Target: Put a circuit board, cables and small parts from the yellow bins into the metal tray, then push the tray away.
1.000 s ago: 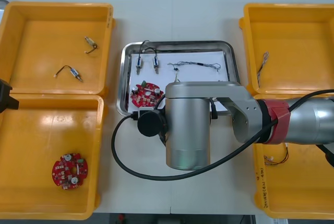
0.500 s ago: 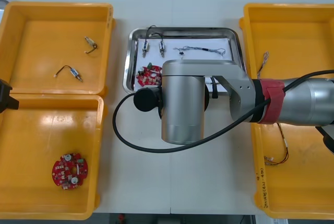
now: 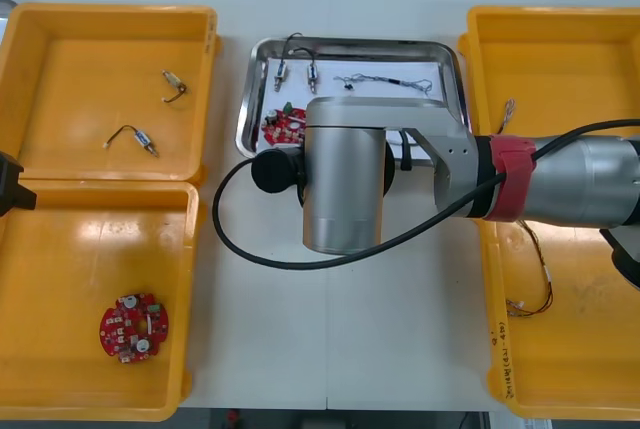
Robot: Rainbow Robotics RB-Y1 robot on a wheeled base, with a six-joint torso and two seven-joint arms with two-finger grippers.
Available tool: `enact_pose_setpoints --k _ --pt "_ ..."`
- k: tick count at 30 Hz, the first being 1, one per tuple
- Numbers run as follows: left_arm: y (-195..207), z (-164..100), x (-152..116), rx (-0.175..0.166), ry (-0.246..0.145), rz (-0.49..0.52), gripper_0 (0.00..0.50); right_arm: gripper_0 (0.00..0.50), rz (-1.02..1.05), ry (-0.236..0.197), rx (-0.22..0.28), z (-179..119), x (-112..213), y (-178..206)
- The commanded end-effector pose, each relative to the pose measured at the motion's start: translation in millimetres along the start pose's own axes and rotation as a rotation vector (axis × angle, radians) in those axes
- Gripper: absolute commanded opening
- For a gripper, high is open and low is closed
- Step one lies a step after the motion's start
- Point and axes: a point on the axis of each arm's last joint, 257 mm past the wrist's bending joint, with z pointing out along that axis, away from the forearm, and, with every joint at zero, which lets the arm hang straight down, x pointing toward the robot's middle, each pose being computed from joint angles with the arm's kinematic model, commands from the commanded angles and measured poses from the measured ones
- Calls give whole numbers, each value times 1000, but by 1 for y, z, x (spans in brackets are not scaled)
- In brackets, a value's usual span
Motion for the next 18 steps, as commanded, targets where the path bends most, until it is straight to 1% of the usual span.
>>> enact_pose_setpoints --k 1,4,7,9,10,13,18 --pt "16 -15 -4 -51 -25 97 500 0 -39 -91 60 -14 -36 -21" --pt "16 -15 -4 -51 -25 97 500 0 -43 -88 67 -12 -35 -24" --pt "16 -15 -4 -51 -25 97 500 0 -76 -75 100 -9 -33 -28" --pt "16 -15 -4 -51 -25 97 500 0 -112 -57 144 -6 -30 -34" --pt "16 -15 -4 -51 -25 97 500 0 -123 -50 156 -4 -28 -36" --pt "16 -15 -4 -51 -25 97 500 0 -120 -36 168 0 -25 -43" --pt "16 -15 -4 -51 -25 97 500 0 -119 -26 190 3 -23 -58"
